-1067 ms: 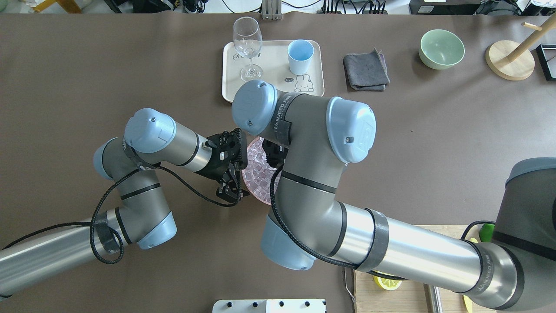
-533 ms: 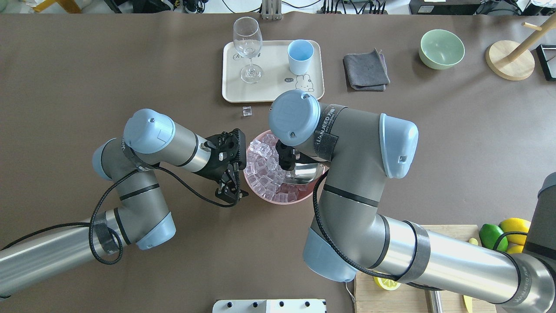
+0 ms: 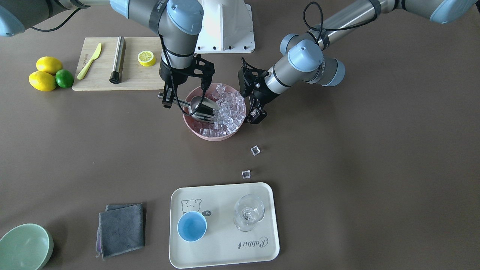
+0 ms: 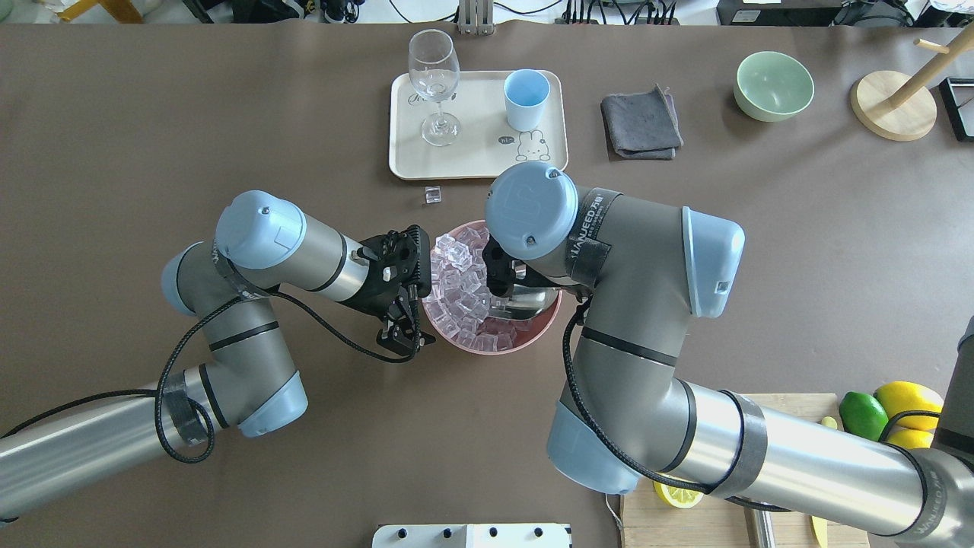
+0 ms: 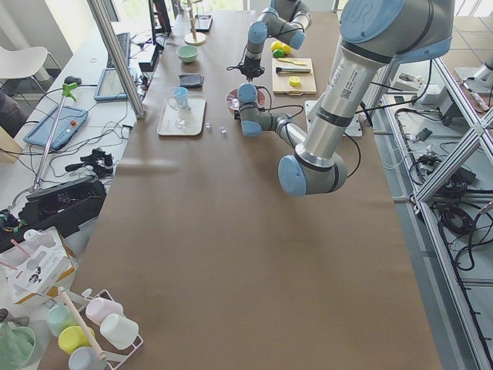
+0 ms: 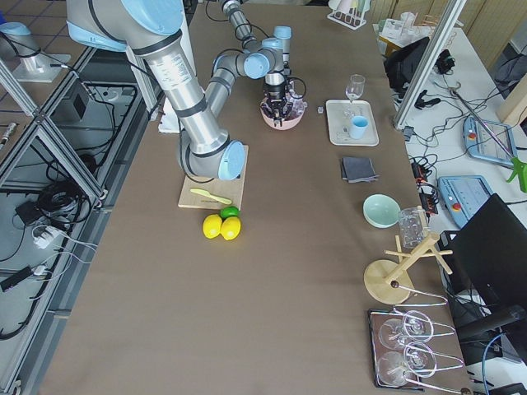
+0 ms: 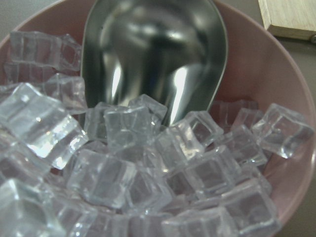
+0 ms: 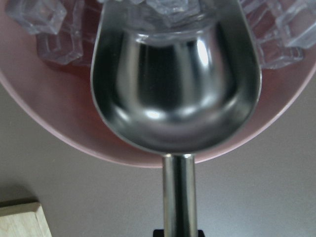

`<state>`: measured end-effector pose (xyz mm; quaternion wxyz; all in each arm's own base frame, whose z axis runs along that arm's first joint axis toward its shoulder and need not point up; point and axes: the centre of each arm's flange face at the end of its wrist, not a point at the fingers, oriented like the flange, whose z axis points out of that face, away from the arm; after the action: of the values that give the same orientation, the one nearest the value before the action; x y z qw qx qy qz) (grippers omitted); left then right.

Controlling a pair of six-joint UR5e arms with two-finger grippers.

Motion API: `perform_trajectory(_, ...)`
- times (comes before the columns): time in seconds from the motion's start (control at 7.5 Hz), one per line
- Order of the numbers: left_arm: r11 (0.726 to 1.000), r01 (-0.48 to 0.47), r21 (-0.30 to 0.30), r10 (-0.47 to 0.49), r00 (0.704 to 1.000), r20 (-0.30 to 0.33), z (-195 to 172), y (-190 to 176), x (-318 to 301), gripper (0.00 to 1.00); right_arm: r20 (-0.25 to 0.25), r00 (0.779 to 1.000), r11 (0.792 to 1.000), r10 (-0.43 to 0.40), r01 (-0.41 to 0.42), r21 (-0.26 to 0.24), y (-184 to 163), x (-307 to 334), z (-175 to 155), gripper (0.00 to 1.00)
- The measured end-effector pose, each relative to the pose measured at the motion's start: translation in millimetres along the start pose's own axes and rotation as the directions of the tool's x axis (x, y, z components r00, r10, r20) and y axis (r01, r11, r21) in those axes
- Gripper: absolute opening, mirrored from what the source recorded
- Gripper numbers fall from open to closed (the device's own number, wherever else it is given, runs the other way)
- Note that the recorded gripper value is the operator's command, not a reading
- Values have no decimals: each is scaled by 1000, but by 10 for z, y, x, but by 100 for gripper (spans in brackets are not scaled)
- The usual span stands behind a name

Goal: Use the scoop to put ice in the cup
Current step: 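Dig the scoop into the ice cubes with the right gripper and lift it out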

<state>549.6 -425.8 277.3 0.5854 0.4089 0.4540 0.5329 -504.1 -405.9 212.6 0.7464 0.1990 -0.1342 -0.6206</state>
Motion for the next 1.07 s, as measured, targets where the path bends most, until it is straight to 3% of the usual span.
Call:
perform_trajectory(0.53,1000,-2,4,2,1000,0,-4,36,5,99,32,997,989,65,-69,134,252,159,113,0)
perform_trajectory(1.07,1000,-3,5,3,1000,-1,-11,48,6,99,90,987,956,131,-151,254,586,214,29,0)
